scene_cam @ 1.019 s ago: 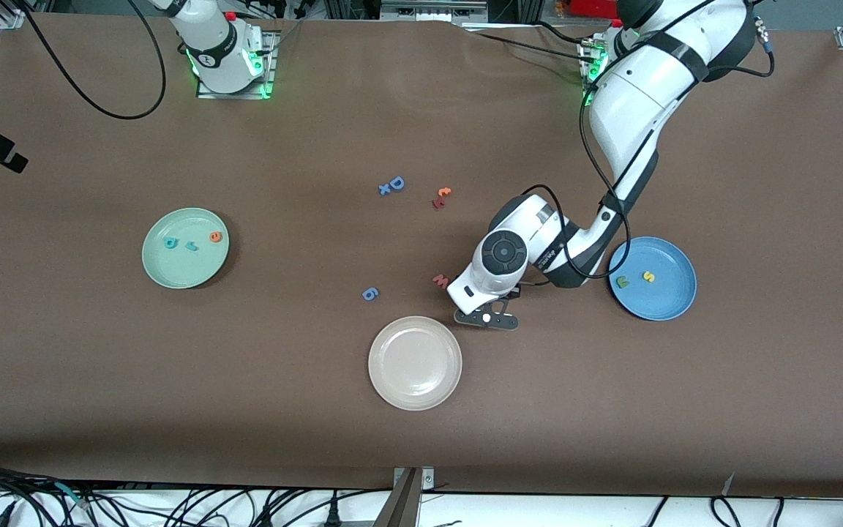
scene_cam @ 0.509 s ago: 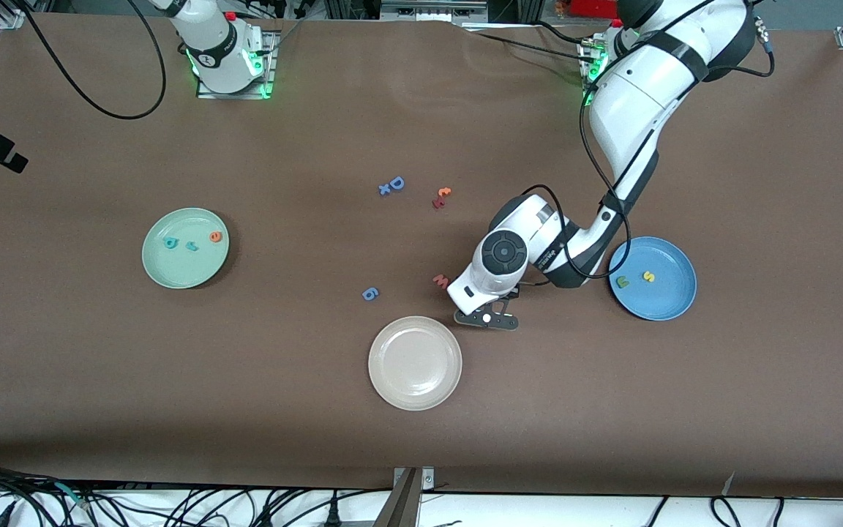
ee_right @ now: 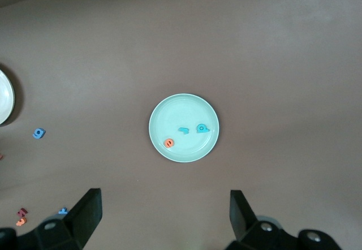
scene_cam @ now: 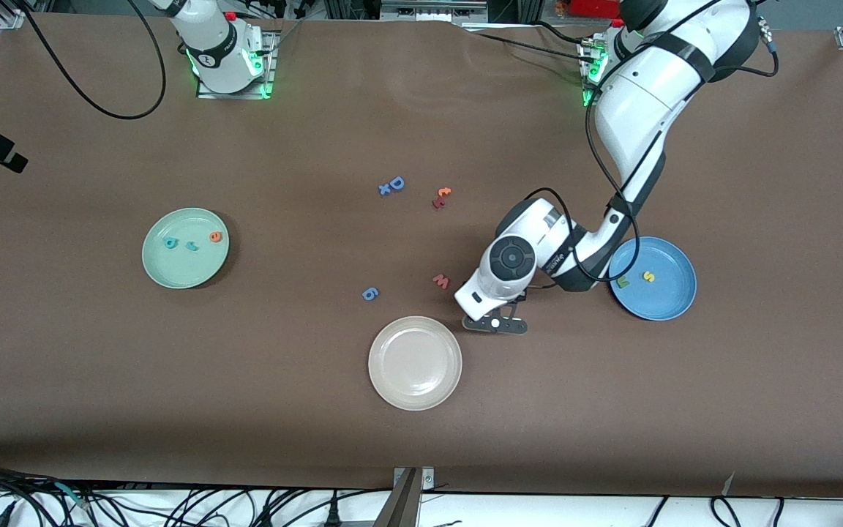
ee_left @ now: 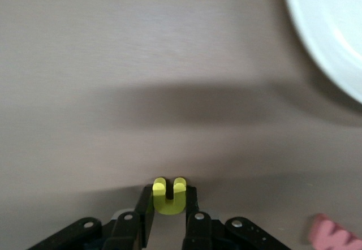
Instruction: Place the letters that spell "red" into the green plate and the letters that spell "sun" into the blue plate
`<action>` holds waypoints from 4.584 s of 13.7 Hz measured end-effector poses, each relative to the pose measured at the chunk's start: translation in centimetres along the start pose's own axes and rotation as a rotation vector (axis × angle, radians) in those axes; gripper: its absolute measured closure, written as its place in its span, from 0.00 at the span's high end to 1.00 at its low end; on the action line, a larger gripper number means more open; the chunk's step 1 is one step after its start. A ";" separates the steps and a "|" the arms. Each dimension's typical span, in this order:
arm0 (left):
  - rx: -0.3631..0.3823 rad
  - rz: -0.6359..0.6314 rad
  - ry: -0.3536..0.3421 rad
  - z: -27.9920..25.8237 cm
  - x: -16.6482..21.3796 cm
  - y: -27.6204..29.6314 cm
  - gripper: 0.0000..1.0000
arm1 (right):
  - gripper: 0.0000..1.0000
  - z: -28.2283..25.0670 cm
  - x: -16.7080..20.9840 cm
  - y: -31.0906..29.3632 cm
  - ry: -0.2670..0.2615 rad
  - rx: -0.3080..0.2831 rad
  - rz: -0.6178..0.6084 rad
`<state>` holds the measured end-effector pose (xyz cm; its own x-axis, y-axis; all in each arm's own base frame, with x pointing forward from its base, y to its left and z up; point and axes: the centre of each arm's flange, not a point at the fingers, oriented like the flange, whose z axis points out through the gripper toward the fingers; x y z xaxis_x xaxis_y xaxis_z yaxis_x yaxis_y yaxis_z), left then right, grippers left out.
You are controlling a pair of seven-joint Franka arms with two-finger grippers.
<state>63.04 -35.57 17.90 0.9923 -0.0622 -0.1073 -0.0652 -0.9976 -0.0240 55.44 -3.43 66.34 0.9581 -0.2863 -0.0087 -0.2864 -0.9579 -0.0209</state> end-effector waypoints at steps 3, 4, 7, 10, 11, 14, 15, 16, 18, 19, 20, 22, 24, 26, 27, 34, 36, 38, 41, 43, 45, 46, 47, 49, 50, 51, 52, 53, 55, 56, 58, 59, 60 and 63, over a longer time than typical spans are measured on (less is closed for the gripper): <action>0.021 -0.041 -0.029 -1.9 0.8 -2.6 0.26 | 1.00 0.0 0.0 0.0 0.000 0.000 0.000; 0.027 -0.057 -0.041 -2.9 1.0 -3.4 0.26 | 1.00 0.0 0.0 0.0 0.000 0.000 0.000; 0.053 -0.105 -0.055 -6.3 1.6 -6.7 0.26 | 1.00 0.0 0.0 0.0 0.001 0.000 0.000; 0.083 -0.186 -0.105 -8.1 2.4 -12.7 0.26 | 1.00 0.0 0.0 0.0 0.001 0.000 0.001; 0.089 -0.217 -0.121 -8.5 2.7 -14.9 0.26 | 1.00 -0.1 0.0 0.0 0.001 0.000 0.001; 0.115 -0.303 -0.194 -10.1 2.6 -21.6 0.26 | 1.00 -0.1 0.0 0.1 0.001 0.000 0.002; 0.122 -0.318 -0.220 -10.4 2.5 -23.7 0.26 | 1.00 -0.1 0.0 0.2 0.001 0.000 0.004; 0.125 -0.330 -0.245 -10.5 2.3 -25.6 0.26 | 1.00 -0.1 0.1 0.4 0.001 0.000 0.007; 0.125 -0.355 -0.281 -10.2 2.1 -28.8 0.26 | 1.00 -0.1 0.1 0.5 0.001 0.000 0.010; 0.121 -0.350 -0.296 -9.8 1.9 -30.1 0.26 | 1.00 -0.1 0.1 0.5 0.001 0.000 0.010; 0.116 -0.342 -0.310 -9.3 1.7 -31.3 0.26 | 1.00 -0.1 0.1 0.5 0.001 0.000 0.010; 0.105 -0.326 -0.340 -8.1 1.3 -33.5 0.26 | 1.00 -0.1 0.1 0.5 0.002 0.000 0.010; 0.101 -0.314 -0.368 -6.6 1.0 -34.9 0.31 | 1.00 -0.1 0.1 0.5 0.002 0.000 0.010; 0.104 -0.314 -0.386 -5.7 0.8 -35.5 0.45 | 0.99 -0.1 0.1 0.5 0.006 0.001 0.010; 0.109 -0.318 -0.398 -5.6 0.7 -35.8 0.56 | 1.00 -0.2 0.2 0.5 0.012 0.002 0.010; 0.156 -0.403 -0.386 -7.7 0.1 -42.1 1.00 | 1.00 -0.4 0.2 0.5 0.022 0.005 0.010; 0.158 -0.393 -0.380 -8.1 0.1 -43.6 1.00 | 1.00 -0.5 0.1 0.5 0.023 0.005 0.010; 0.155 -0.374 -0.379 -8.3 0.0 -45.2 1.00 | 1.00 -0.5 0.1 0.5 0.023 0.006 0.009; 0.132 -0.312 -0.362 -9.1 -0.1 -47.1 1.00 | 1.00 -0.6 0.1 0.5 0.026 0.006 0.009; 0.092 -0.314 -0.304 -11.1 -0.3 -48.1 1.00 | 1.00 -0.7 0.0 0.5 0.028 0.007 0.009; 0.029 -0.342 -0.255 -12.9 -1.6 -49.0 1.00 | 1.00 -0.7 0.0 0.4 0.029 0.007 0.007; 0.008 -0.349 -0.235 -13.7 -2.5 -49.0 1.00 | 1.00 -0.7 0.0 0.3 0.029 0.007 0.005; -0.003 -0.348 -0.219 -14.5 -3.4 -48.4 1.00 | 1.00 -0.7 0.0 0.2 0.029 0.008 0.003; 0.003 -0.317 -0.193 -16.7 -5.1 -45.3 1.00 | 1.00 -0.7 -0.1 0.2 0.030 0.008 0.002; 0.015 -0.300 -0.177 -18.3 -6.0 -43.8 1.00 | 1.00 -0.8 -0.1 0.2 0.031 0.008 0.002; 0.026 -0.289 -0.157 -20.0 -7.0 -42.8 1.00 | 1.00 -0.8 -0.1 0.2 0.031 0.008 0.002; 0.035 -0.285 -0.130 -21.9 -8.0 -42.2 1.00 | 1.00 -0.8 -0.1 0.1 0.032 0.008 0.001; 0.038 -0.284 -0.102 -23.9 -9.0 -41.9 1.00 | 1.00 -0.8 -0.1 0.1 0.033 0.009 0.001; 0.036 -0.284 -0.046 -27.5 -10.5 -41.7 1.00 | 1.00 -0.9 -0.1 0.1 0.034 0.009 0.001; 0.035 -0.283 -0.027 -29.2 -11.3 -41.5 1.00 | 1.00 -0.9 -0.1 0.1 0.035 0.009 0.001; 0.024 -0.279 -0.008 -31.7 -12.7 -40.9 1.00 | 1.00 -0.9 -0.1 0.1 0.036 0.009 0.001; 0.017 -0.274 -0.001 -32.8 -13.3 -40.6 1.00 | 1.00 -0.9 -0.1 0.1 0.036 0.009 0.001; 0.015 -0.263 0.003 -33.9 -14.0 -40.3 1.00 | 1.00 -0.9 -0.1 0.1 0.036 0.009 0.001; 0.005 -0.213 0.024 -37.1 -15.9 -40.2 1.00 | 1.00 -0.9 -0.1 0.1 0.038 0.010 0.001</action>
<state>53.81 4.38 57.46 0.9859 0.1494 -0.0755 0.1460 -0.9881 -0.0481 55.35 -3.52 67.24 0.9573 -0.2877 0.0290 -0.2868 -0.9575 -0.0306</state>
